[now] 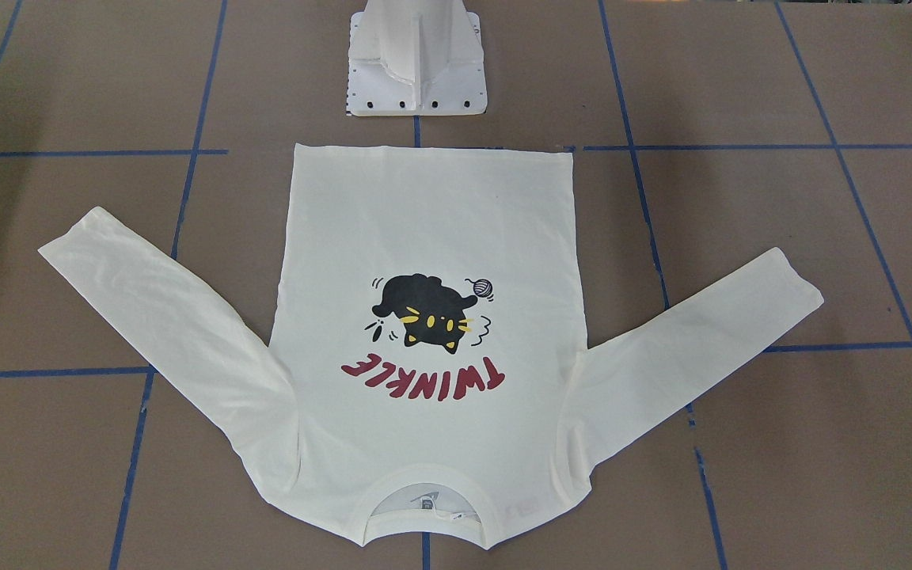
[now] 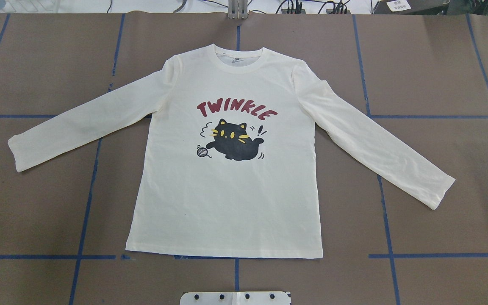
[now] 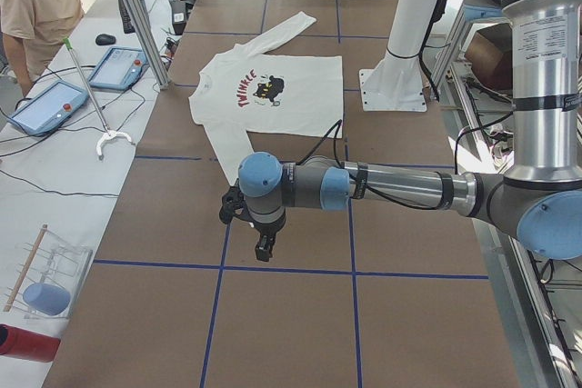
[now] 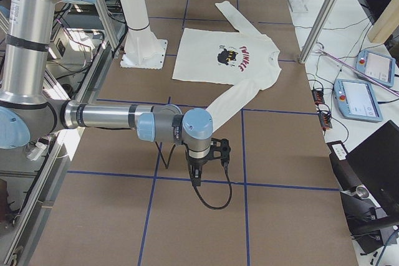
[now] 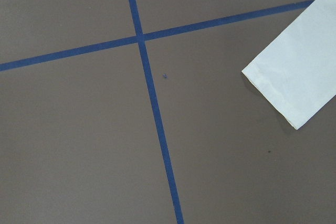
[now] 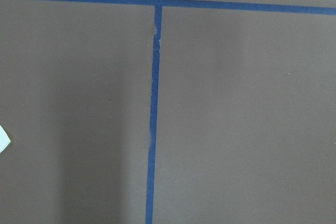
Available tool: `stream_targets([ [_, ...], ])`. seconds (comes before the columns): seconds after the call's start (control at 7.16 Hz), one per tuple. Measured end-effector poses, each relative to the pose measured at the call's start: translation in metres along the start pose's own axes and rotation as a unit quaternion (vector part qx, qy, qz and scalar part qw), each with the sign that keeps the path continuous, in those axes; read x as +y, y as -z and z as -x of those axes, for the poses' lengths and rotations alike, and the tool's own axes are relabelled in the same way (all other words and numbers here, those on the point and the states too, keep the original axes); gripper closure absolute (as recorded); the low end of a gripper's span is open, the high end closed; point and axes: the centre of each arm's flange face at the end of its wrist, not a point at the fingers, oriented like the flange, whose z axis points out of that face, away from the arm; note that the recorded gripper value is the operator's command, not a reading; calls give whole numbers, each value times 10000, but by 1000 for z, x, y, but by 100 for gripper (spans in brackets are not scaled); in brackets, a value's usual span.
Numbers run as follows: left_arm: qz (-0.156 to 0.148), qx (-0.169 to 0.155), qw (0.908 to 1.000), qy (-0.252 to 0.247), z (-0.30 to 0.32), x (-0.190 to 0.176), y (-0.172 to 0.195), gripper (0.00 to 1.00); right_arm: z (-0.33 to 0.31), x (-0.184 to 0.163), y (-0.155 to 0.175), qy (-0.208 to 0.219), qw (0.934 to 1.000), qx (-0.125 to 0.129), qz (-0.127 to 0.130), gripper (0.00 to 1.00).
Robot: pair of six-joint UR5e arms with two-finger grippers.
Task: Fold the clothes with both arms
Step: 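Move the right gripper toward the cuff of the sleeve nearest it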
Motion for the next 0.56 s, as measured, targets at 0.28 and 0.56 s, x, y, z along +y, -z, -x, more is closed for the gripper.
stream_targets([
  [0.28, -40, -20, 10000, -45, -4, -1, 4, 0, 2, -3, 2, 53, 10000, 2, -44, 0],
  [0.56, -117, -132, 9997, -156, -10, -6, 12, 0, 17, -15, 12, 486, 9979, 14, -437, 0],
])
